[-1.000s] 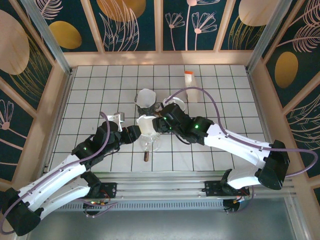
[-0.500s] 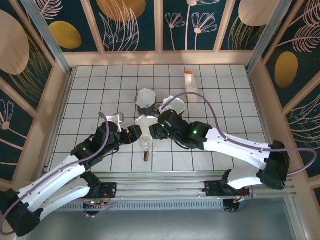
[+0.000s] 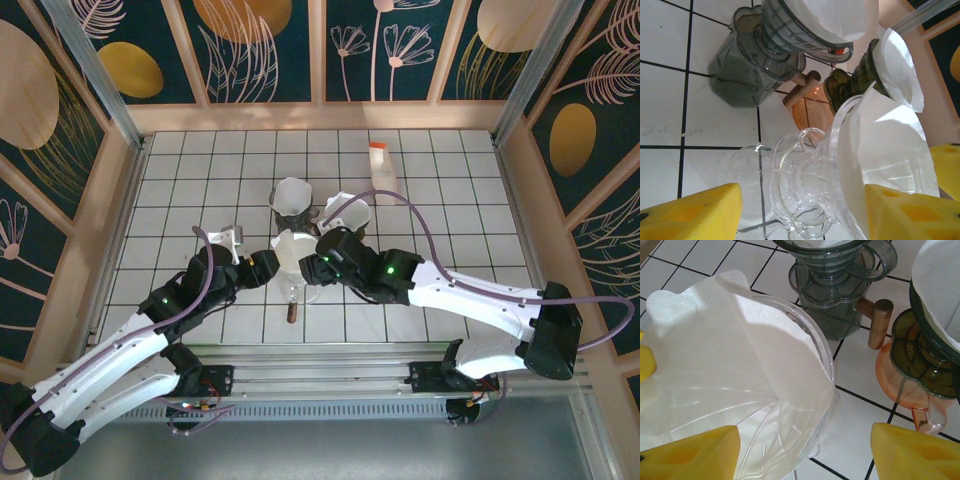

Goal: Place the coffee filter in the dripper

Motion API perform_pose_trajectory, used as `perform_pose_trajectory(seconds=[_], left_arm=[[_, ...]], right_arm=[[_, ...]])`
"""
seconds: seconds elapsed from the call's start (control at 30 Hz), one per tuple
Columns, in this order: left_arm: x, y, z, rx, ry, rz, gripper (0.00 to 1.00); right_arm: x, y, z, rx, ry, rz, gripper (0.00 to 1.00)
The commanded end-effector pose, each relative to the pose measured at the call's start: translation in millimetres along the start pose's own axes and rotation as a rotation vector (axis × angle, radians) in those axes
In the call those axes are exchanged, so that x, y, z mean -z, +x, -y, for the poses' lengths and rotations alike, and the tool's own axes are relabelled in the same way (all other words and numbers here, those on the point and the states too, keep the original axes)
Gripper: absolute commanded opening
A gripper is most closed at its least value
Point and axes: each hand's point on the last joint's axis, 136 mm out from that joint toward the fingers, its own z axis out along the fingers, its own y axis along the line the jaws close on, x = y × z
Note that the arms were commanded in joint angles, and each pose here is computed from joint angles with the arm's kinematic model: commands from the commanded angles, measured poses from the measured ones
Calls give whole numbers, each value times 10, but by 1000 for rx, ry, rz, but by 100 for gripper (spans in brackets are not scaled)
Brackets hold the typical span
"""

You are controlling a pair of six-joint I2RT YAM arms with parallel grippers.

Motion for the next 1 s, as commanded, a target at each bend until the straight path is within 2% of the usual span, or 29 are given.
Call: perform_pose_trajectory(seconds=[0.0, 0.2, 0.5, 0.83, 0.97], left_arm=[[24, -24, -28, 9, -14, 9, 61], [20, 8, -54, 15, -13, 4, 58], [18, 17, -61, 17, -12, 3, 58], [17, 35, -73, 18, -12, 0, 58], [12, 32, -64, 18, -9, 0, 59]], right_arm=[[153, -263, -7, -17, 0, 86, 70], [70, -444, 147, -24, 15, 85, 71], [-156, -541, -5, 38, -46, 37, 72], [-322, -600, 263, -16, 69, 29, 71], [-249, -611, 193, -6, 42, 29, 70]])
